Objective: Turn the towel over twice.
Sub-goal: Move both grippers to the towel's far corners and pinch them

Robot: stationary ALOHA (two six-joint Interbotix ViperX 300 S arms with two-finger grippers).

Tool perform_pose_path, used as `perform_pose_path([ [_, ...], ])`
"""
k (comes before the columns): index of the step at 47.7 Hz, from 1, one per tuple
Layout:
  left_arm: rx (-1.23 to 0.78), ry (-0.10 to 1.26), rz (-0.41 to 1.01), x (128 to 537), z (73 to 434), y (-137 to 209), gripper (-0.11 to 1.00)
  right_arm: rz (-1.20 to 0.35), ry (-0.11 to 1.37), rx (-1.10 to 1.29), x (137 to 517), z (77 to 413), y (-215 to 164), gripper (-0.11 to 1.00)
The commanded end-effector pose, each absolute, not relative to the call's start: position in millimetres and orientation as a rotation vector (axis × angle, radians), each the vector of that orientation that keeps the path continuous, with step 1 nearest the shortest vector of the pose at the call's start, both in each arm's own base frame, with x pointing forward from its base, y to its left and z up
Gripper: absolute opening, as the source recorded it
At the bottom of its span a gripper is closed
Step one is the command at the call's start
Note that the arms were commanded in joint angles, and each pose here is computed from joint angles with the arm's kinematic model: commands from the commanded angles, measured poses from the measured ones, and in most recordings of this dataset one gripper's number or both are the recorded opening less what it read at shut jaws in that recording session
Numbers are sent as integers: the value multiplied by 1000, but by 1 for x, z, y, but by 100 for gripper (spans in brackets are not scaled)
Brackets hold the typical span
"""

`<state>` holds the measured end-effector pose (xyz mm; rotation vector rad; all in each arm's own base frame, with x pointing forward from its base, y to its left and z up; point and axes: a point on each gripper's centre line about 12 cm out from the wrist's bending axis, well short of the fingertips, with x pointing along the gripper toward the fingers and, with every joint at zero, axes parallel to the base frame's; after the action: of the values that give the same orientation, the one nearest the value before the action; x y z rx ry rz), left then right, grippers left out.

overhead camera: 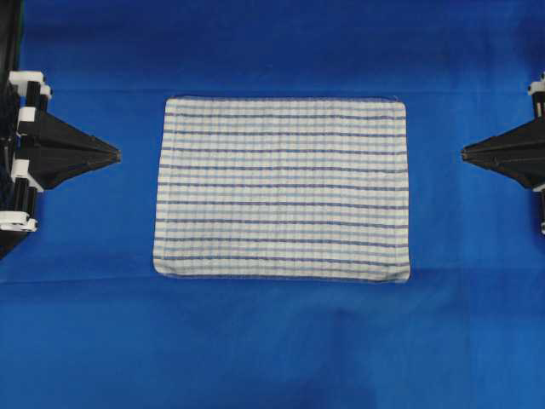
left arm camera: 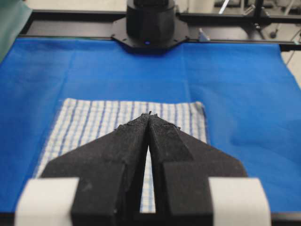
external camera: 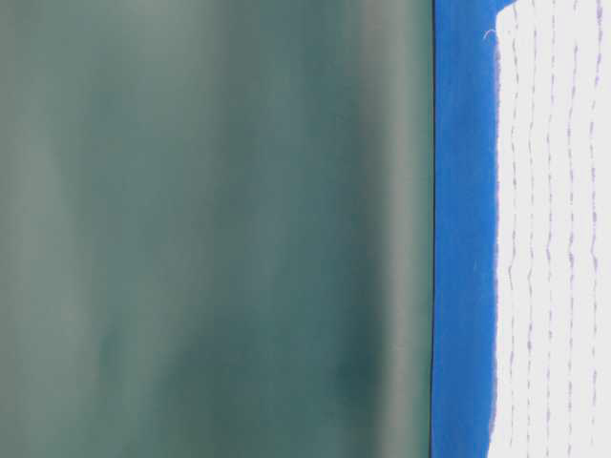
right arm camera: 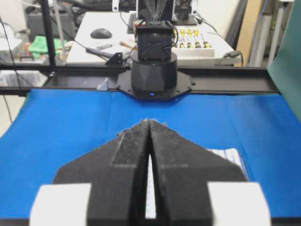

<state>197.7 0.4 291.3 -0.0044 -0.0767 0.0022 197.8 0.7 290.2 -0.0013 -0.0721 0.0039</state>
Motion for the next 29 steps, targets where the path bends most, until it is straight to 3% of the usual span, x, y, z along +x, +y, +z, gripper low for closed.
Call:
perform_pose_path([
  [1, -13, -98, 13, 200, 299, 2, 0, -14, -101, 5, 201, 302, -3, 0],
  [9, -7, -69, 51, 204, 292, 10, 0, -86, -46, 6, 205, 299, -18, 0],
  [29, -22, 69, 238, 225, 254, 54, 1, -303, 188, 87, 222, 252, -68, 0],
])
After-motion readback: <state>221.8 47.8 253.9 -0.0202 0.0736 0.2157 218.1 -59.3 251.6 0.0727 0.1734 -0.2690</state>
